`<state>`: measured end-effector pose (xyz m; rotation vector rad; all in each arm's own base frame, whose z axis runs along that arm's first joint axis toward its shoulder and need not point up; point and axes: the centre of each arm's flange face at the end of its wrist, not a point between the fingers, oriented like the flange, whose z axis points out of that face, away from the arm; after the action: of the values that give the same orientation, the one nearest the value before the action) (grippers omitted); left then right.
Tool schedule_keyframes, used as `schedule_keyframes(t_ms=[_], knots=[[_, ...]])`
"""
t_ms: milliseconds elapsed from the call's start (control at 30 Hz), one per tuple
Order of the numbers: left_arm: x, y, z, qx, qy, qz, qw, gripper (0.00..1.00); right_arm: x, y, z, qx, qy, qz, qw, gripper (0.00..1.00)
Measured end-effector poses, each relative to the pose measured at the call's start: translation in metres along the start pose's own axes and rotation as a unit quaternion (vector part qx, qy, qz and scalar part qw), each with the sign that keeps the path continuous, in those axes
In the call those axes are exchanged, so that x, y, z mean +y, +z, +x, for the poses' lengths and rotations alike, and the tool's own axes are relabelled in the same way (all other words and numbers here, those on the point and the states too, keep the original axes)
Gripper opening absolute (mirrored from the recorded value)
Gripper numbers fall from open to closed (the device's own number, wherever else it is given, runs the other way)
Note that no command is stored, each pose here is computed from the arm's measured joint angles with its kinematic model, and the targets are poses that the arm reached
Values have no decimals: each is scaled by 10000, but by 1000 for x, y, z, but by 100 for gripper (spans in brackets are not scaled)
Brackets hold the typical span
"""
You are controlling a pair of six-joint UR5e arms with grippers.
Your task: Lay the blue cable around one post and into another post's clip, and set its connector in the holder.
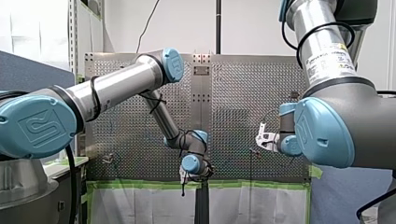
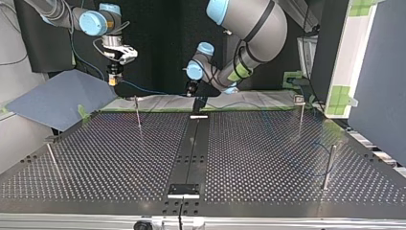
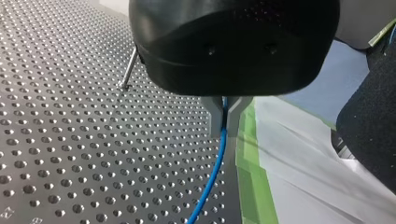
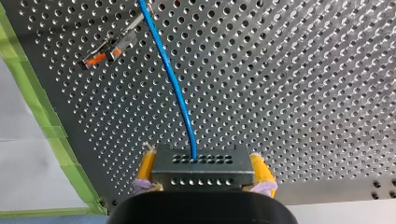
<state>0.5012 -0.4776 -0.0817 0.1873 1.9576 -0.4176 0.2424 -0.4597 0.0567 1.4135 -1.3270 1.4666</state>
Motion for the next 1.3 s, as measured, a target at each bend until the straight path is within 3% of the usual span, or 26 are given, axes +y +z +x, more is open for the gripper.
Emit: schedule_keyframes(t_ms=[233, 533, 767, 1000, 1300], knots=[[-8, -5, 6, 36, 126, 74, 9999, 0, 3, -1, -1, -39, 9, -74, 10000, 0], [-38, -18, 19, -1, 199, 287, 9994, 0, 13, -5, -3, -120, -9, -400, 9991, 0], [-69, -27, 25, -157, 59, 485, 9987, 0, 20, -6, -3, -119, 15, -563, 9983, 0], [-87, -25, 18, -228, -38, 602, 9979, 0, 24, -6, -3, -106, 84, -675, 9976, 0], [-112, -22, 5, -287, -147, 733, 9968, 0, 40, -4, -1, -79, 176, -877, 9960, 0]])
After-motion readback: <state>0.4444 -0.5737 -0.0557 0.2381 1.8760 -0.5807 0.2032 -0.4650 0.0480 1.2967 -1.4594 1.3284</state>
